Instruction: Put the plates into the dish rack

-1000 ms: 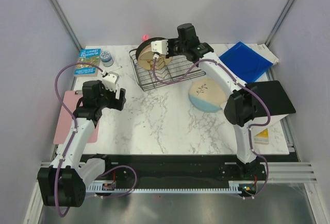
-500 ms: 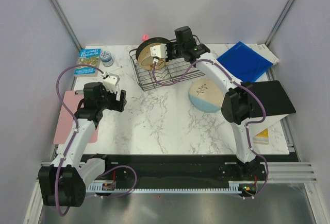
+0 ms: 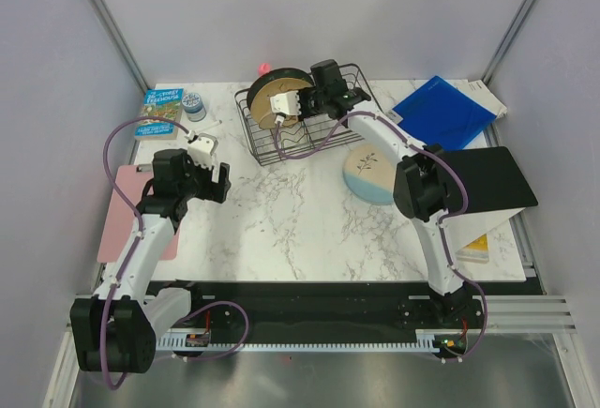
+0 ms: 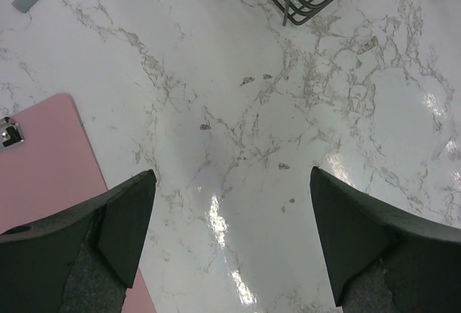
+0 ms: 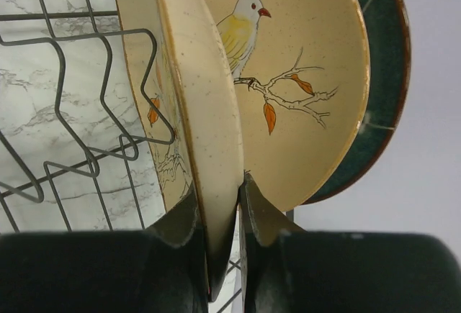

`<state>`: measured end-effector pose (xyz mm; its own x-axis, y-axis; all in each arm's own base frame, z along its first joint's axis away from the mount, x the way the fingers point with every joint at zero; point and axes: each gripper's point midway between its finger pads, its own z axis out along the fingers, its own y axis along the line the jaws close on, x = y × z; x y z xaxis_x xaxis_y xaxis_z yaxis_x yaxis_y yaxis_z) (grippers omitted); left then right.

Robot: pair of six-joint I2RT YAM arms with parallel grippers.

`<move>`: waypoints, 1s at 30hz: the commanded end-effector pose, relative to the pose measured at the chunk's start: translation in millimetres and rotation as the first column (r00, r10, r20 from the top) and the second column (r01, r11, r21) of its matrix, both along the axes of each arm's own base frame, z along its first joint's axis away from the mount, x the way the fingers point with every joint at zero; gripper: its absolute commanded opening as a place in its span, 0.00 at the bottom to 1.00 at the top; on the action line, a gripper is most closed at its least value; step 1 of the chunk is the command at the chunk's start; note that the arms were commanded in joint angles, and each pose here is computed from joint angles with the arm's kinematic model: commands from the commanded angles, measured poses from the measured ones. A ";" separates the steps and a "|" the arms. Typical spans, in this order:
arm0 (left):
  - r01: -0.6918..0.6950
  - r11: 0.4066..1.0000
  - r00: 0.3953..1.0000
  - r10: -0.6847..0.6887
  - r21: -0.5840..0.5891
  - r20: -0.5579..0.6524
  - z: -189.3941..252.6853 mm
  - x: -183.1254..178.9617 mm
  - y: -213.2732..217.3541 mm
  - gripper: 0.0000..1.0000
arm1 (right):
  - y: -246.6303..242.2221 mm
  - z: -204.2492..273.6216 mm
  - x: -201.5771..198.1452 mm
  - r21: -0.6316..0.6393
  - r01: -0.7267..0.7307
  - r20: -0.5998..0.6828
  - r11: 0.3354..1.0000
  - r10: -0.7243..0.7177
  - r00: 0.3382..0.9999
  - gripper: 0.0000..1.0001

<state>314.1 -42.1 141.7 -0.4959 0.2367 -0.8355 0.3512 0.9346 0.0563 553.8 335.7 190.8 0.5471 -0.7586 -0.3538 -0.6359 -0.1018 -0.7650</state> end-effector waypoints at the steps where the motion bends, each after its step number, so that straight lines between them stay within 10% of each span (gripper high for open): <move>1: 0.009 0.999 0.999 -0.007 -0.054 0.033 10.8 7.3 -6.5 0.94 | 15.0 77.1 20.6 0.135 -0.005 0.216 0.991 -0.024 0.976 0.25; 5: -0.008 0.999 0.999 0.009 -0.038 0.036 8.6 9.9 -2.5 0.94 | 10.7 92.9 22.2 0.202 0.025 0.283 0.979 -0.082 0.956 0.59; 10: -0.163 0.985 0.985 0.158 0.061 0.072 12.8 21.5 29.4 0.95 | -7.0 113.8 3.9 0.259 0.062 0.289 0.964 -0.139 0.947 0.67; 21: 0.110 0.971 0.993 -0.096 -0.212 0.074 37.0 -17.7 -83.7 0.90 | -80.5 159.7 -63.7 0.498 0.264 0.162 0.826 -0.387 0.908 0.79; 30: 0.231 0.919 0.965 -0.259 -0.320 -0.046 12.1 -27.3 -189.6 0.92 | -190.4 112.5 -66.6 0.562 0.678 -0.319 0.474 -0.632 0.706 0.79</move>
